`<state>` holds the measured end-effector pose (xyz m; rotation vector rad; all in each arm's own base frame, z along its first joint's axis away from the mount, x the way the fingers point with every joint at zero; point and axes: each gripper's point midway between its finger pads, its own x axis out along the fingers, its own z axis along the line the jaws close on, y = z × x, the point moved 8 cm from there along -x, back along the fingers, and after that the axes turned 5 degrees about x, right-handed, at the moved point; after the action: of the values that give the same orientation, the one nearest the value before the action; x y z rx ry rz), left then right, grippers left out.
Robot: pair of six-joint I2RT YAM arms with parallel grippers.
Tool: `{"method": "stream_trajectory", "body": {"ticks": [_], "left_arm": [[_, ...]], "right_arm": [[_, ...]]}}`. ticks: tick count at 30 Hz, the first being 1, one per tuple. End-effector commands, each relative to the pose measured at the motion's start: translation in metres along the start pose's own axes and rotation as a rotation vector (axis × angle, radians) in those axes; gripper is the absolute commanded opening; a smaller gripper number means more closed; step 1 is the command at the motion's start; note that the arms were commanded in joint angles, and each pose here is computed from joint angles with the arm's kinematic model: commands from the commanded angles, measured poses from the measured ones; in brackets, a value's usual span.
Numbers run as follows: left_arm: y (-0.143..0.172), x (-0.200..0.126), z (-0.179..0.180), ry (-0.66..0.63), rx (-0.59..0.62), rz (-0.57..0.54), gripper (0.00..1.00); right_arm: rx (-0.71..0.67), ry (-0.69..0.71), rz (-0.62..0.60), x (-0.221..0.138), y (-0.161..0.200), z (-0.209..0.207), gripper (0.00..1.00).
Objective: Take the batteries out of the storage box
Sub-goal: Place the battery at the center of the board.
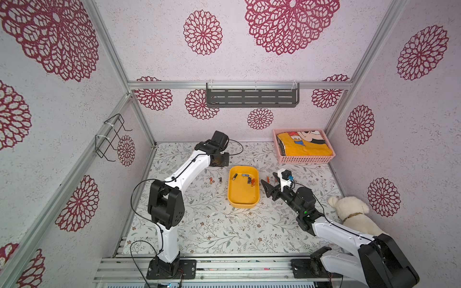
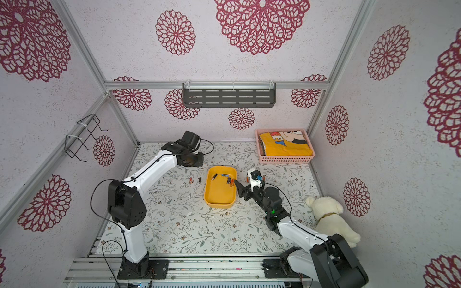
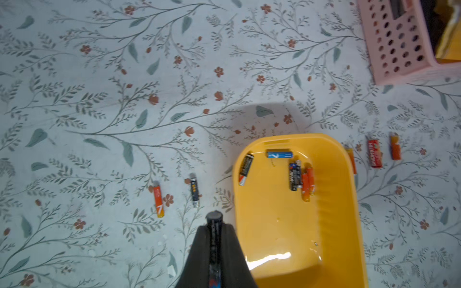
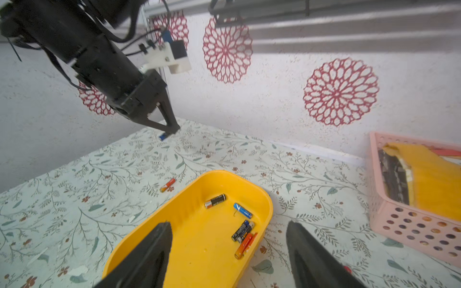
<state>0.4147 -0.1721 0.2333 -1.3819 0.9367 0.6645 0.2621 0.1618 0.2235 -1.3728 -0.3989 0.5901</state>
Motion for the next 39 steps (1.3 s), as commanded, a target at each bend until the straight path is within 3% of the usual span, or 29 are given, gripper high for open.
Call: {"method": "stream_trajectory", "body": {"ticks": [1,11,17,28,34,39], "left_arm": [[0.008,0.010,0.031,-0.024,-0.021,0.001,0.00],[0.046,0.089,0.078,-0.090,-0.051,0.159,0.00],[0.059,0.117,0.091,-0.125,-0.064,0.210,0.00],[0.070,0.132,0.101,-0.167,-0.066,0.244,0.02],[0.071,0.132,0.101,-0.166,-0.067,0.250,0.27],[0.064,0.115,0.099,-0.154,-0.086,0.225,0.28]], "right_arm": [[0.005,-0.028,0.073,0.021,-0.011,0.009,0.77],[0.012,-0.042,0.147,0.041,-0.007,0.022,0.76],[0.007,-0.001,0.210,0.050,-0.007,0.023,0.76],[0.008,0.033,0.237,0.053,0.004,0.019,0.76],[0.031,0.025,0.275,0.060,0.008,0.020,0.76],[0.089,0.088,0.358,0.077,0.002,0.019,0.74]]}}
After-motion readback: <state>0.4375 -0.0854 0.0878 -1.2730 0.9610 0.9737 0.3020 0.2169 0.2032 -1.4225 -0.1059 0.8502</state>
